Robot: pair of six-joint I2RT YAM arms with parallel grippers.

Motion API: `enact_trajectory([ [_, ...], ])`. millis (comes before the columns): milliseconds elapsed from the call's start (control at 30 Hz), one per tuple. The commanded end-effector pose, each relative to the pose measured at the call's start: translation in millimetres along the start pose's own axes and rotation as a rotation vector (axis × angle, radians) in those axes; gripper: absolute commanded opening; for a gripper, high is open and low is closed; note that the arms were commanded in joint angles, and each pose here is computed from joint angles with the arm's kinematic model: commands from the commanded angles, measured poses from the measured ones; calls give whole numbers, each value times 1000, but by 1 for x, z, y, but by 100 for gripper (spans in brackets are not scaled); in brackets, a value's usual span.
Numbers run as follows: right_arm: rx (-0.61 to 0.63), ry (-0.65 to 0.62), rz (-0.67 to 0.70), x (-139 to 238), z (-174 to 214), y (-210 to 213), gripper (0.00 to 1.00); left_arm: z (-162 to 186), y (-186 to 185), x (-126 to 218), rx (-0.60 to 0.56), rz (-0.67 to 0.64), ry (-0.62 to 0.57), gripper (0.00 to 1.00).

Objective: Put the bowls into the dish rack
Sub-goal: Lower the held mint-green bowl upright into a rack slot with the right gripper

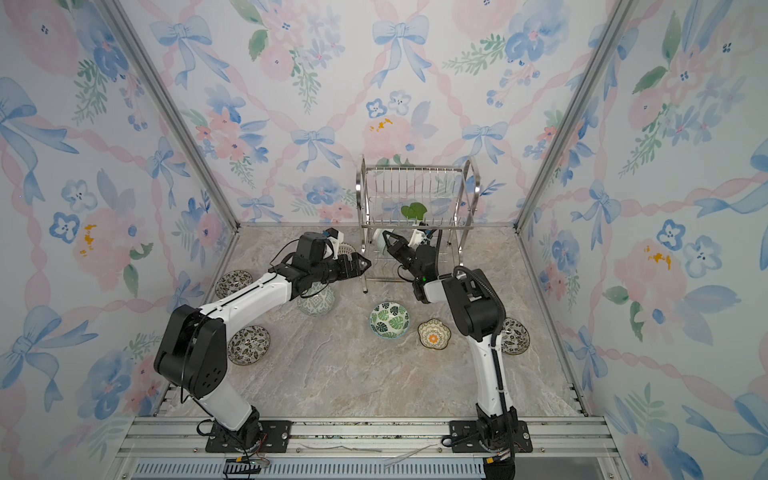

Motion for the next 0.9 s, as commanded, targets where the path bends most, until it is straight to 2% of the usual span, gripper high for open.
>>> enact_trajectory([
  [0,3,-109,-77,-11,-18,17,0,0,-3,3,-34,-2,-4,98],
  [633,-17,-106,-57,-28,-5,-3,0,0,-5,10,-45,0,-20,98],
  [867,-9,-51,-27,-37,-1,-7,0,-1,-5,10,-45,1,-19,98],
])
Point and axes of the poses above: each gripper's point midway between its finger pads, its own x axis back along the fingers, its own y axis along the line the jaws close on, z = x × y, the point moved 4 cm from there along x, back along the fingers, and after that the axes turned 14 degrees about x, right-handed, at the moved point
